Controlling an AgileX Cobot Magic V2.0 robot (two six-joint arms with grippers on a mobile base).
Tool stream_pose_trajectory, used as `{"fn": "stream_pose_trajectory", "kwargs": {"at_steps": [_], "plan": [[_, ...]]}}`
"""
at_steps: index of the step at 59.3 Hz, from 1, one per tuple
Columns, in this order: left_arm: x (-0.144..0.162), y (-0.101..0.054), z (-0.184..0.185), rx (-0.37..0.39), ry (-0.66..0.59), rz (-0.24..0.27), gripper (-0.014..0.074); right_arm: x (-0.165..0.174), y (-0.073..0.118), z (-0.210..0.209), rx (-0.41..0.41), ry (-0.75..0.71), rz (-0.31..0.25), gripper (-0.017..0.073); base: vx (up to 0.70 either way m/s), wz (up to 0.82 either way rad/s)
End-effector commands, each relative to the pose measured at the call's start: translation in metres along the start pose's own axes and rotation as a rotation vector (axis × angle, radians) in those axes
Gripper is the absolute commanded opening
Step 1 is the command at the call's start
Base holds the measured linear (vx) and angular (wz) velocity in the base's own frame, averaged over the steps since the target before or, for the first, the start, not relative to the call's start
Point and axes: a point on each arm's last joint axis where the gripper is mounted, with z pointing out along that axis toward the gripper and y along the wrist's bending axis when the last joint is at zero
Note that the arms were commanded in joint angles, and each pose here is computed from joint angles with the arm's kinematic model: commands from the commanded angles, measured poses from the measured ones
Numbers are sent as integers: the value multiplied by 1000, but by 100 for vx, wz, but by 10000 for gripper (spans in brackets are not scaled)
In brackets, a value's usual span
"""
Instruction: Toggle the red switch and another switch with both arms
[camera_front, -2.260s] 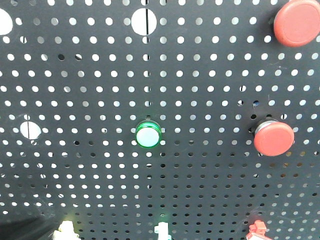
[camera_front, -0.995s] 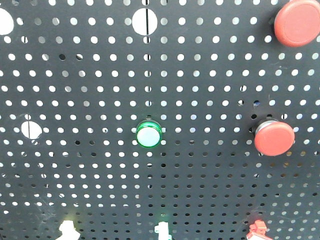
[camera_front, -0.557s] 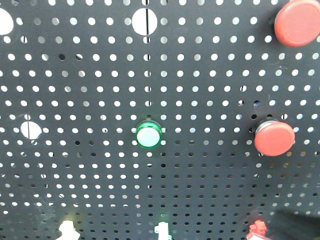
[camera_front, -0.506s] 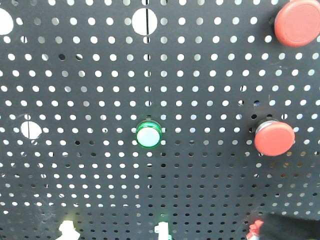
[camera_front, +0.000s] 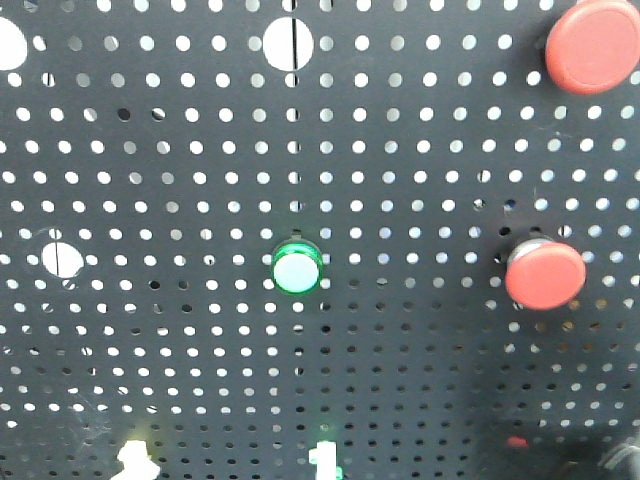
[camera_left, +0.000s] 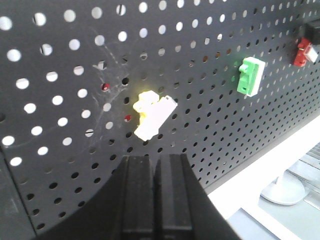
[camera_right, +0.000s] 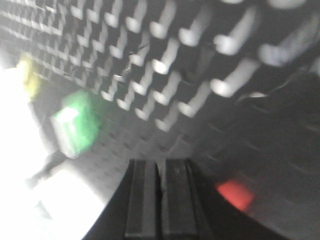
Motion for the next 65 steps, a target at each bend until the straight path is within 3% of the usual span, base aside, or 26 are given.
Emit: {"fn": "stream_pose_trajectory", "kwargs": {"at_steps": [1, 6, 12, 30, 36, 40, 44, 51, 57, 65], "plan": [[-15, 2, -1, -25, -90, -26, 3, 3, -1, 8, -68, 49, 7, -6, 0, 0], [-15, 2, -1, -25, -90, -26, 3, 8, 2, 8, -106, 97, 4, -6, 0, 0], [-15, 2, -1, -25, -90, -26, 3, 11, 0, 8, -86, 143, 45, -6, 0, 0], [-15, 2, -1, -25, -90, -26, 3, 3, 11, -14, -21, 111, -15, -6, 0, 0], [-15, 2, -1, -25, -90, -26, 3, -4, 19, -34, 65, 48, -70, -6, 0, 0], [-15, 2, -2, -24, -91, -25, 3, -5, 23, -50, 166, 9, -98, -6, 0, 0], [-16, 2, -3, -22, -94, -25, 3, -1, 27, -64, 260, -43, -76, -6, 0, 0], [-13, 0, -8, -8, -92, -24, 3, 14, 38, -91, 395, -133, -92, -6, 0, 0], [-3, 0, -10, -6, -84, -52, 3, 31, 48, -106, 450, -183, -85, -6, 0, 0], [17, 3, -9, -37, -86, -73, 3, 46, 54, -116, 491, -235, -35, -6, 0, 0]]}}
